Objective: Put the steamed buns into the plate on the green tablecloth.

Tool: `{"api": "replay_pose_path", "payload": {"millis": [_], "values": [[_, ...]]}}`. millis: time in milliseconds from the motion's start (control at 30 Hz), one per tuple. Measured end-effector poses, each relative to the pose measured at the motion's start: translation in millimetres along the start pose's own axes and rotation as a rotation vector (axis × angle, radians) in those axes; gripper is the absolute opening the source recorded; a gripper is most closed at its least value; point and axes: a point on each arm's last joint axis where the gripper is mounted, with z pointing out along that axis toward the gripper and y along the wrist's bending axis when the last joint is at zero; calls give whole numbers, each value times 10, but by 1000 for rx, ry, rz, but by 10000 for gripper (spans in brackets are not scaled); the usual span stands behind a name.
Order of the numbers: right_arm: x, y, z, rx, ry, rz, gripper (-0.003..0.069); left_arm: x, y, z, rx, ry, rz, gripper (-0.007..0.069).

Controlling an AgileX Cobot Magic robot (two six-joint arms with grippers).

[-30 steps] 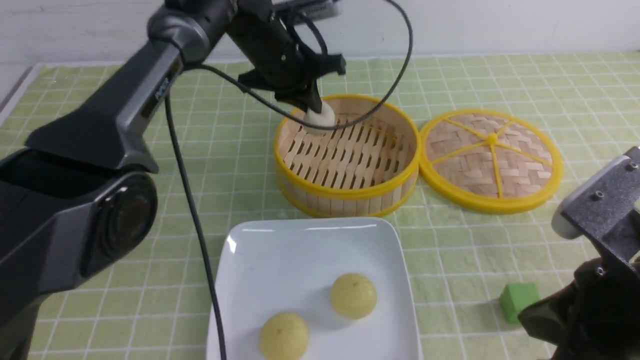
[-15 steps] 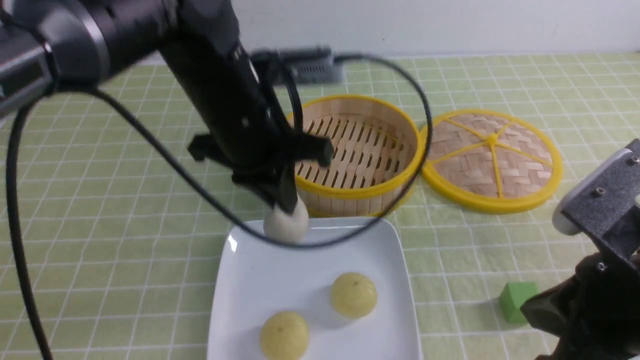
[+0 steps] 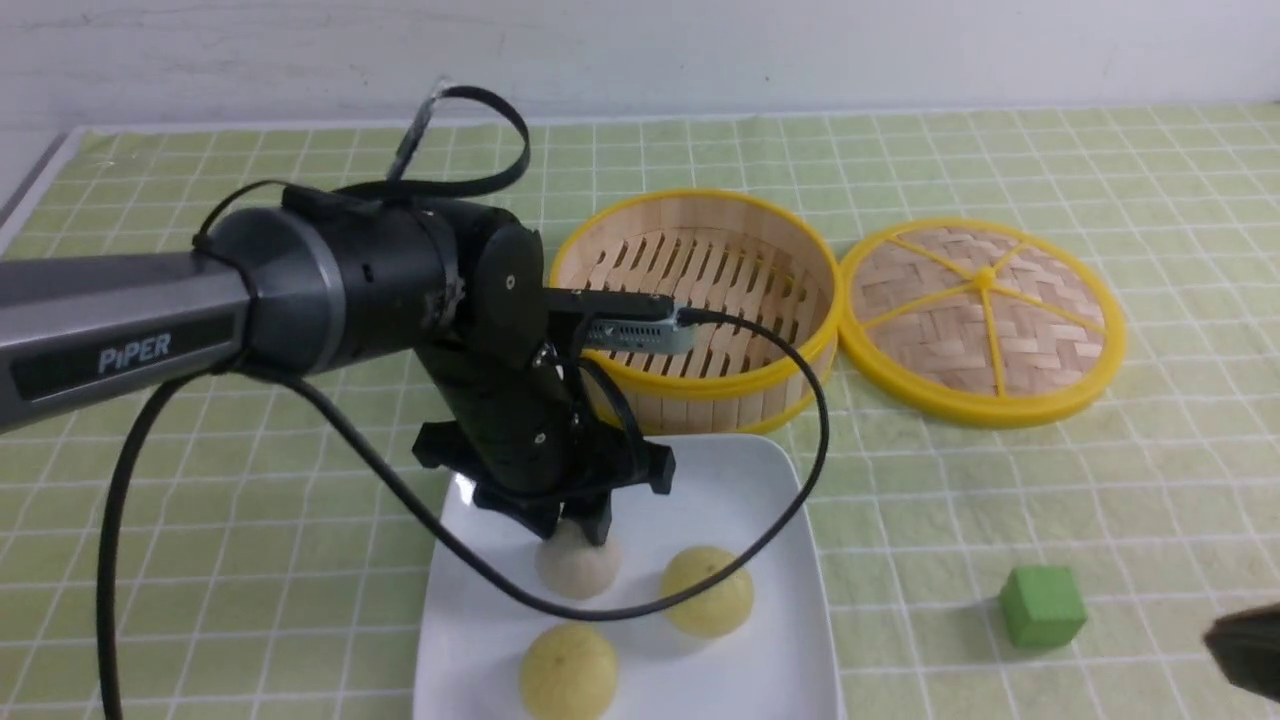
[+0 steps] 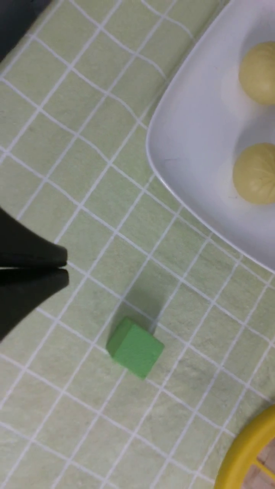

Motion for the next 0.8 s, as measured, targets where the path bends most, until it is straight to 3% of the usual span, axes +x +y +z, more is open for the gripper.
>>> {"api": "replay_pose_path", "payload": {"millis": [167, 400, 500, 633, 667, 800], "values": [[311, -82, -489, -30, -197, 37, 26, -42, -9, -62, -7, -8, 4, 482], [583, -98, -331, -89, -443, 64, 26, -146, -31, -334, -18, -93, 41, 482], [603, -79, -144, -111, -519, 58, 26, -152, -29, -347, -22, -97, 45, 435], [620, -57, 23, -141, -632, 51, 28, -150, -21, -347, -31, -94, 52, 300], [618, -56, 42, -140, -663, 40, 29, -149, -20, -346, -32, -93, 52, 218], [674, -62, 126, -131, -640, 31, 29, -149, -20, -346, -32, -93, 53, 60]]}}
